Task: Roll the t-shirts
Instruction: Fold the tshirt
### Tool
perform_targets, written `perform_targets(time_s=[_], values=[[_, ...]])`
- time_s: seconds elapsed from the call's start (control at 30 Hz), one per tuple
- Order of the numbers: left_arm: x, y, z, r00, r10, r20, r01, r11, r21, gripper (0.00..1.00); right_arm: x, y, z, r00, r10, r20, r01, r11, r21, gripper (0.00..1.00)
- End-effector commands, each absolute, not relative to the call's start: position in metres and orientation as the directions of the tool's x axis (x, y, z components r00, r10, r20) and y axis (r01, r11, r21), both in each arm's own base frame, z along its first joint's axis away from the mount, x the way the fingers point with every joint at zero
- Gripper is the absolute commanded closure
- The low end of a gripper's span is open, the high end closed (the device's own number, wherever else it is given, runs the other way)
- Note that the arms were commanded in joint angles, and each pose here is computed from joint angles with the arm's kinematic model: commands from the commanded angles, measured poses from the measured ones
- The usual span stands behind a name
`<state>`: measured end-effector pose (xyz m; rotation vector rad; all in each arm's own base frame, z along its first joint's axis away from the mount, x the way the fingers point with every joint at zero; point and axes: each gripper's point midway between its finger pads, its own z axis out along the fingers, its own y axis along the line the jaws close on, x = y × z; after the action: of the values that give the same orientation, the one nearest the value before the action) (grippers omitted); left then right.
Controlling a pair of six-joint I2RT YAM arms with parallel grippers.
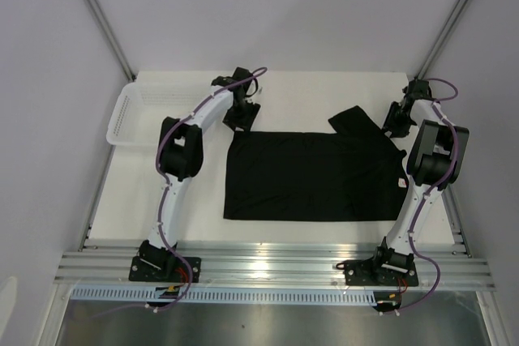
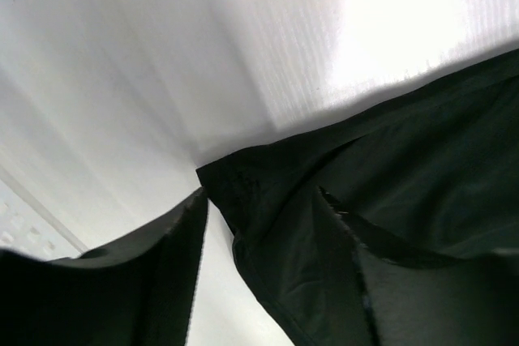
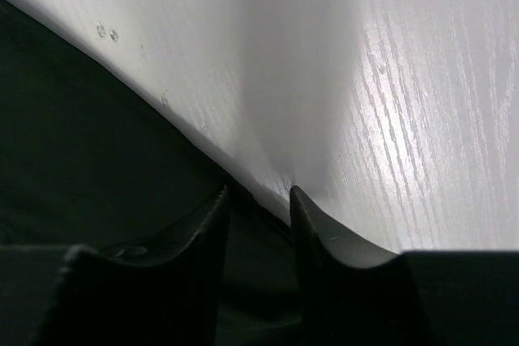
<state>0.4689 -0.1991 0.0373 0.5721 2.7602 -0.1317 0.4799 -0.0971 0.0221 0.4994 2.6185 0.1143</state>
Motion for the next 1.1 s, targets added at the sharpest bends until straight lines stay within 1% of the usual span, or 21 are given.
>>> perform_targets(time_s=[0.0,0.07,0.13,0.17,0.2,0.23,0.27,0.33,0.4,0.47,0.57,0.6,0.67,0.77,0.9,0.93,0.97,1.07], values=[[0.470,-0.196,0.047,-0.898,0.301,-0.321,0.345,0.934,-0.089,0.44,0.480,-0.095,0.015,-0.833,0.357,-0.424,0.322,0.934,0.154,0.62],[0.472,-0.193,0.047,-0.894,0.303,-0.330,0.348,0.934,-0.085,0.47,0.479,-0.094,0.017,-0.830,0.356,-0.430,0.320,0.934,0.155,0.67],[0.477,-0.193,0.049,-0.878,0.328,-0.348,0.370,0.927,-0.062,0.48,0.476,-0.093,0.015,-0.832,0.360,-0.423,0.323,0.933,0.157,0.69],[0.476,-0.191,0.048,-0.855,0.387,-0.345,0.424,0.905,-0.035,0.48,0.476,-0.093,0.015,-0.830,0.362,-0.423,0.326,0.932,0.159,0.71],[0.475,-0.189,0.046,-0.847,0.415,-0.334,0.445,0.895,-0.017,0.51,0.476,-0.091,0.016,-0.830,0.361,-0.424,0.323,0.933,0.161,0.71],[0.474,-0.194,0.045,-0.831,0.450,-0.326,0.477,0.879,-0.002,0.51,0.476,-0.090,0.015,-0.832,0.360,-0.423,0.322,0.933,0.161,0.71],[0.468,-0.189,0.043,-0.822,0.491,-0.288,0.504,0.863,0.030,0.50,0.477,-0.089,0.016,-0.829,0.360,-0.428,0.322,0.933,0.160,0.71],[0.464,-0.195,0.044,-0.803,0.530,-0.274,0.541,0.840,0.040,0.49,0.477,-0.085,0.015,-0.832,0.352,-0.428,0.313,0.936,0.161,0.72],[0.463,-0.197,0.045,-0.802,0.536,-0.264,0.546,0.837,0.040,0.48,0.478,-0.082,0.015,-0.832,0.349,-0.431,0.309,0.937,0.162,0.73],[0.465,-0.199,0.043,-0.814,0.520,-0.260,0.532,0.846,0.027,0.51,0.478,-0.080,0.014,-0.833,0.347,-0.430,0.306,0.938,0.163,0.75],[0.445,-0.204,0.029,-0.851,0.493,-0.184,0.510,0.858,-0.060,0.56,0.477,-0.080,0.014,-0.834,0.350,-0.427,0.310,0.937,0.163,0.77],[0.442,-0.205,0.027,-0.856,0.488,-0.174,0.505,0.860,-0.073,0.60,0.476,-0.080,0.013,-0.834,0.350,-0.426,0.310,0.937,0.162,0.77],[0.446,-0.204,0.027,-0.858,0.477,-0.191,0.495,0.867,-0.056,0.62,0.475,-0.081,0.016,-0.832,0.350,-0.431,0.311,0.937,0.160,0.78],[0.452,-0.199,0.029,-0.853,0.480,-0.204,0.494,0.869,-0.021,0.60,0.475,-0.082,0.019,-0.831,0.346,-0.436,0.308,0.938,0.158,0.78],[0.461,-0.199,0.039,-0.837,0.480,-0.261,0.492,0.870,0.022,0.59,0.476,-0.081,0.023,-0.826,0.349,-0.442,0.308,0.937,0.166,0.78],[0.460,-0.193,0.041,-0.832,0.489,-0.261,0.490,0.869,0.066,0.59,0.477,-0.082,0.024,-0.824,0.350,-0.446,0.308,0.937,0.167,0.78],[0.468,-0.193,0.044,-0.819,0.493,-0.294,0.488,0.868,0.095,0.59,0.477,-0.081,0.023,-0.824,0.352,-0.445,0.310,0.936,0.167,0.78],[0.472,-0.184,0.049,-0.807,0.502,-0.313,0.479,0.865,0.153,0.55,0.477,-0.081,0.024,-0.822,0.352,-0.449,0.310,0.936,0.167,0.78]])
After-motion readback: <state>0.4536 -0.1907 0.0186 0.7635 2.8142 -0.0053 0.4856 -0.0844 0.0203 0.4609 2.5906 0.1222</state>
